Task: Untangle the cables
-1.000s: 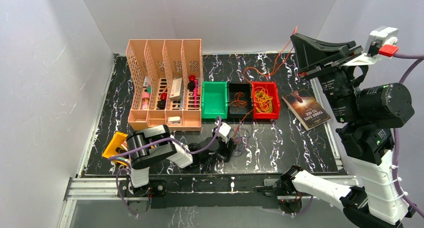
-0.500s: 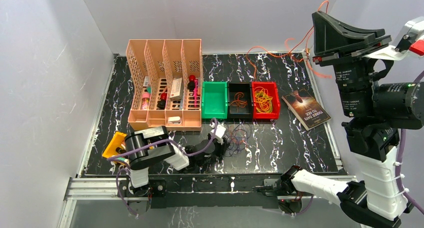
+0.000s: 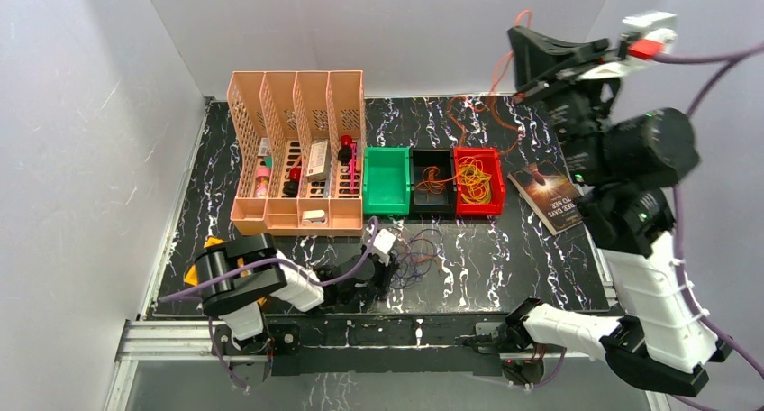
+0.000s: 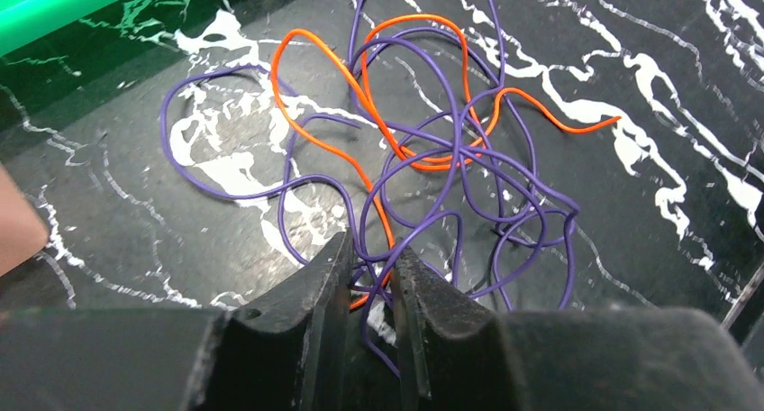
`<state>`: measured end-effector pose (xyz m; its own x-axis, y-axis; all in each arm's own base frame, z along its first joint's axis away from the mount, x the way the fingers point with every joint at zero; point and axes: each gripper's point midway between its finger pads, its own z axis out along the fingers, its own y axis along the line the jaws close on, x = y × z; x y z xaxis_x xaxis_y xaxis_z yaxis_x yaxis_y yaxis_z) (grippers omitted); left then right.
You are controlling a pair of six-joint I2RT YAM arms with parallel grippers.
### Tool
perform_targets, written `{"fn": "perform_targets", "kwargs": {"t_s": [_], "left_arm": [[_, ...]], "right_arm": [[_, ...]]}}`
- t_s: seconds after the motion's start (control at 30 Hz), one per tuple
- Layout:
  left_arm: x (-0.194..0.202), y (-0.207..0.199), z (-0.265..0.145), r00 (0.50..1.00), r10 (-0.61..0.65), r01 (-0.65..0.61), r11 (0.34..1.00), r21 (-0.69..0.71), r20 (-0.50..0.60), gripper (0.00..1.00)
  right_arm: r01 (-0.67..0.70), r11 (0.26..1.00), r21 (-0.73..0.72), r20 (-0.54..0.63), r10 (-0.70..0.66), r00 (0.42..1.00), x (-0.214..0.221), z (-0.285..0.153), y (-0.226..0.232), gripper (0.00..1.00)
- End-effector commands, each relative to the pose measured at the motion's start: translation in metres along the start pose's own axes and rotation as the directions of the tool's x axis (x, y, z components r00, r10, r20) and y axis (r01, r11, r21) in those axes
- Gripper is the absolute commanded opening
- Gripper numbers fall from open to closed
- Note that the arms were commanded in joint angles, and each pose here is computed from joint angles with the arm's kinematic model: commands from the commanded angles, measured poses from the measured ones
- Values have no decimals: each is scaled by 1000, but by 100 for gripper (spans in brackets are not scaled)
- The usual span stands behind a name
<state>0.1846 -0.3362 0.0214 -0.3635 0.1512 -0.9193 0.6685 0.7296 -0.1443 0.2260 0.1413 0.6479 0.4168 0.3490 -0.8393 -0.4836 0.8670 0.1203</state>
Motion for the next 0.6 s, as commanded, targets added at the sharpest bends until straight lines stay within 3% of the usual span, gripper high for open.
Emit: {"fn": "perform_targets", "kwargs": {"t_s": [0.0,0.1,0.23,0.57], "left_arm": [[1,6,-17,998,54,-54,999,-1,-39,19],[-8,7,-26,998,58,-59,998,-6,-32,13],[-24,15,-36,998,58,-58,997,-48,-9,14],[-54,15,-49,998,54,-51,997,-60,41,32]], "right_arm": [[31,997,70,-133,-21,991,54,11,-9,0],[37,995,91,-216,-17,976,90,15,-10,0],[36,995,92,-317,-5,948,134,19,-6,0],[77,987,142,-408,-13,913,197,16,-15,0]]}}
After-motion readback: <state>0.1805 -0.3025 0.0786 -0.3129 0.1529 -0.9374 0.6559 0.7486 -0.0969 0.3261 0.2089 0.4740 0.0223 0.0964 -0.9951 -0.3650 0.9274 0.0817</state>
